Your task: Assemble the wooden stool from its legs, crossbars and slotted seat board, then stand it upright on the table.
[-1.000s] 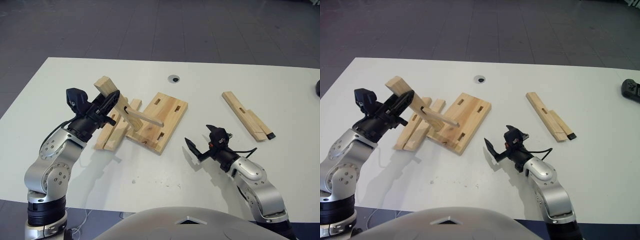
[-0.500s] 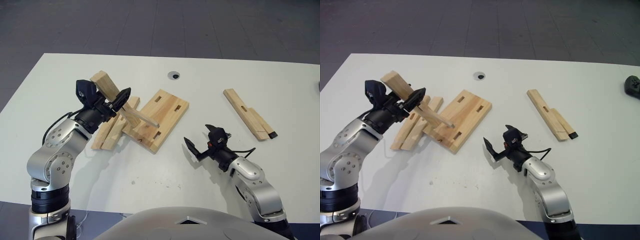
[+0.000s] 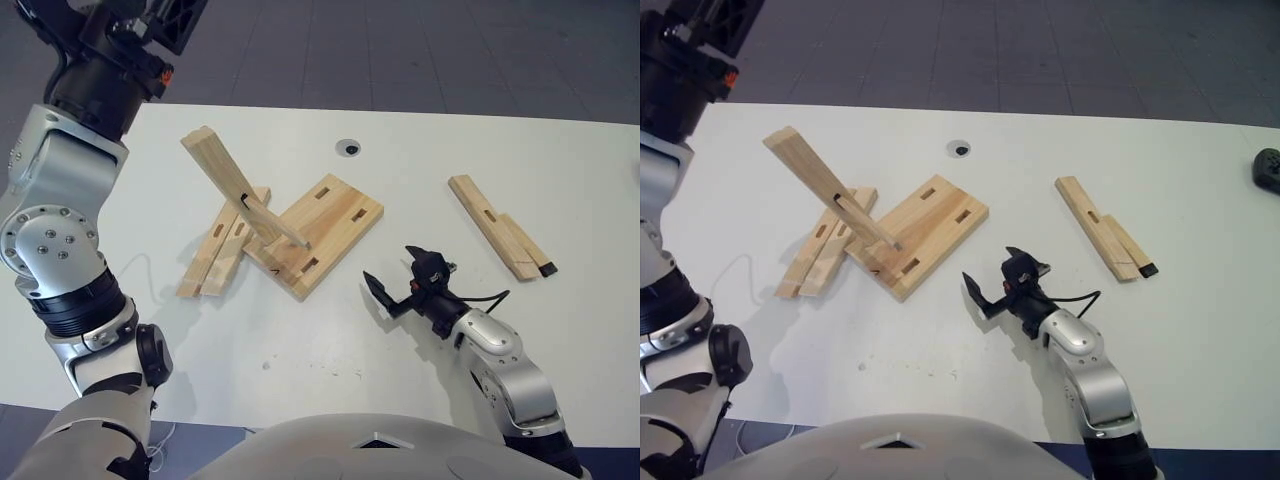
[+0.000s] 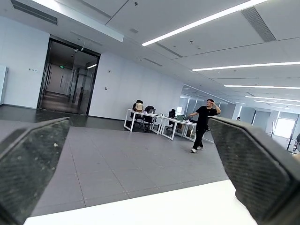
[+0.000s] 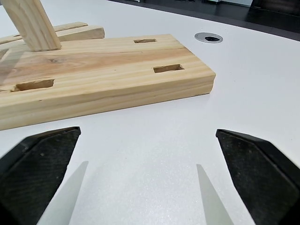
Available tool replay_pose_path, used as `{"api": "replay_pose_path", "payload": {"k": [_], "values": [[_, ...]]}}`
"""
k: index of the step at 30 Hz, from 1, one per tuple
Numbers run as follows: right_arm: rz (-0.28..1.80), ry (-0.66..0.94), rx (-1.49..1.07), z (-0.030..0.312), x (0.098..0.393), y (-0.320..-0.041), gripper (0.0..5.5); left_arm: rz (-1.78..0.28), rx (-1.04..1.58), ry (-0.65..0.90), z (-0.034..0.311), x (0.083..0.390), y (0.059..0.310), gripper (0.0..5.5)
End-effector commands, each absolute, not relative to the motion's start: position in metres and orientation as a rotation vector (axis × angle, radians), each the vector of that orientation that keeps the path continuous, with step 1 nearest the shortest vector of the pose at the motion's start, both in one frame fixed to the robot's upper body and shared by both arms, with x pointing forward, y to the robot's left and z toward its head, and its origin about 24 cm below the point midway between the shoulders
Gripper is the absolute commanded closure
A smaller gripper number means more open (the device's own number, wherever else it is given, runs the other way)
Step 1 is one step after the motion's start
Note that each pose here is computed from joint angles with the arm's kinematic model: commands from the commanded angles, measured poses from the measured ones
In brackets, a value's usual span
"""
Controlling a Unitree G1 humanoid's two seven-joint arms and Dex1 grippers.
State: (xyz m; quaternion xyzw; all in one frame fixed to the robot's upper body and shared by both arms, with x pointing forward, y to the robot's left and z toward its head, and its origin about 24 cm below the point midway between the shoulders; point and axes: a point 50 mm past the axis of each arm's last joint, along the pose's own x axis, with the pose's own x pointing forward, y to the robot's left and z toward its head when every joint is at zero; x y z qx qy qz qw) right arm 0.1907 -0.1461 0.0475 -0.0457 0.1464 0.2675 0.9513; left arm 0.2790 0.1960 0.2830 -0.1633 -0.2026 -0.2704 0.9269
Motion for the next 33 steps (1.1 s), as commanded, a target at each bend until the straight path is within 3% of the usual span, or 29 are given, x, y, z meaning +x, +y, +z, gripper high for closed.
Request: {"api": "replay_pose_path", "payload": {"k": [1,6,9,16,19,23,27,29,33], "values": [[0.541,0.289,-0.098,0.048,0.194,-0.145,0.10,-0.536,-0.280,-0.329,0.260,0.299,0.192,0.11],[0.548,0.288,-0.094,0.047,0.195,-0.142,0.10,-0.495,-0.228,-0.048,0.171,0.312,0.187,0.11],[0.552,0.290,-0.094,0.048,0.195,-0.142,0.10,-0.471,-0.229,0.007,0.150,0.308,0.189,0.11],[0.560,0.296,-0.090,0.046,0.194,-0.140,0.10,-0.452,-0.352,-0.083,0.168,0.307,0.196,0.11],[0.566,0.292,-0.089,0.047,0.196,-0.139,0.10,-0.432,-0.437,-0.184,0.191,0.305,0.202,0.11],[0.573,0.290,-0.088,0.047,0.196,-0.138,0.10,-0.388,-0.542,-0.398,0.249,0.298,0.227,0.11],[0.546,0.293,-0.080,0.046,0.192,-0.140,0.10,-0.279,-0.514,-0.440,0.270,0.294,0.264,0.11],[0.540,0.296,-0.076,0.045,0.190,-0.139,0.10,-0.189,-0.385,-0.319,0.251,0.293,0.285,0.11],[0.523,0.300,-0.071,0.043,0.187,-0.140,0.10,-0.160,-0.060,0.125,0.169,0.275,0.308,0.11]]}}
